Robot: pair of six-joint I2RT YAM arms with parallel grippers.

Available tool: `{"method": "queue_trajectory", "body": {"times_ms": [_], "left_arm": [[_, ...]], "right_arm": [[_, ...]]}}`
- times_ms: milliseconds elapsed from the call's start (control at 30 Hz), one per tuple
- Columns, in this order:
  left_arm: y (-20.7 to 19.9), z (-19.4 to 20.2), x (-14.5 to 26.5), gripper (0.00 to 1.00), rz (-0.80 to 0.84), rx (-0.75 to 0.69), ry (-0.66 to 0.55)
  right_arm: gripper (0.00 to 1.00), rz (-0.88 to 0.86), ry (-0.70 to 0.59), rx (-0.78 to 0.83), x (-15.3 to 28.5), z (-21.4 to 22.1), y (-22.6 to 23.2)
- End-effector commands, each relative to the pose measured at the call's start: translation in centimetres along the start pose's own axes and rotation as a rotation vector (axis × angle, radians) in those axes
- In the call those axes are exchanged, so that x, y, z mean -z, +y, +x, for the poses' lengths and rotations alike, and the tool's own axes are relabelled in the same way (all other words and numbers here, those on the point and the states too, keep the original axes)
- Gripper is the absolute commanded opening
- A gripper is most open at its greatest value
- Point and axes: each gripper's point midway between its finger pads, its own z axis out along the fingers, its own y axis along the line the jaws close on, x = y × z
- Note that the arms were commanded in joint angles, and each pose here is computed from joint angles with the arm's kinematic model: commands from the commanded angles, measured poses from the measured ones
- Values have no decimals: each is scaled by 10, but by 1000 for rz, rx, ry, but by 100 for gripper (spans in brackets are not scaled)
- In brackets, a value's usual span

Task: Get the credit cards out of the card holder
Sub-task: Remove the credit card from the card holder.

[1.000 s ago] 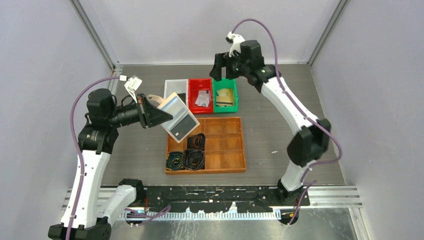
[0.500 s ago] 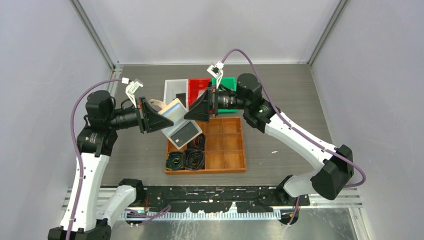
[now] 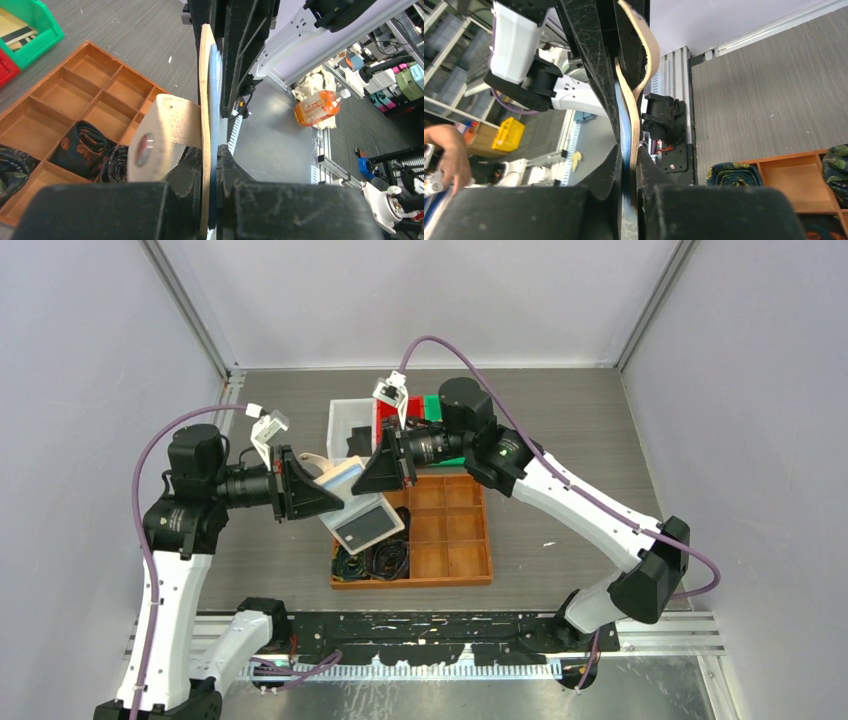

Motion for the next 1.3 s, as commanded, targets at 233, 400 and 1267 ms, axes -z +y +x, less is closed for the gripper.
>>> {"method": "queue_trajectory", "body": {"times_ms": [233, 400, 1267], "left_arm": [[1, -4, 2, 85, -43, -9, -32], [-14, -12, 2, 76, 1, 67, -119], [-11, 27, 9, 0, 40, -135, 83]], "right_arm": [[1, 63, -216, 56, 7, -49, 20], [1, -7, -500, -11, 22, -76, 31], [67, 73, 171, 157, 9, 19, 17]]}}
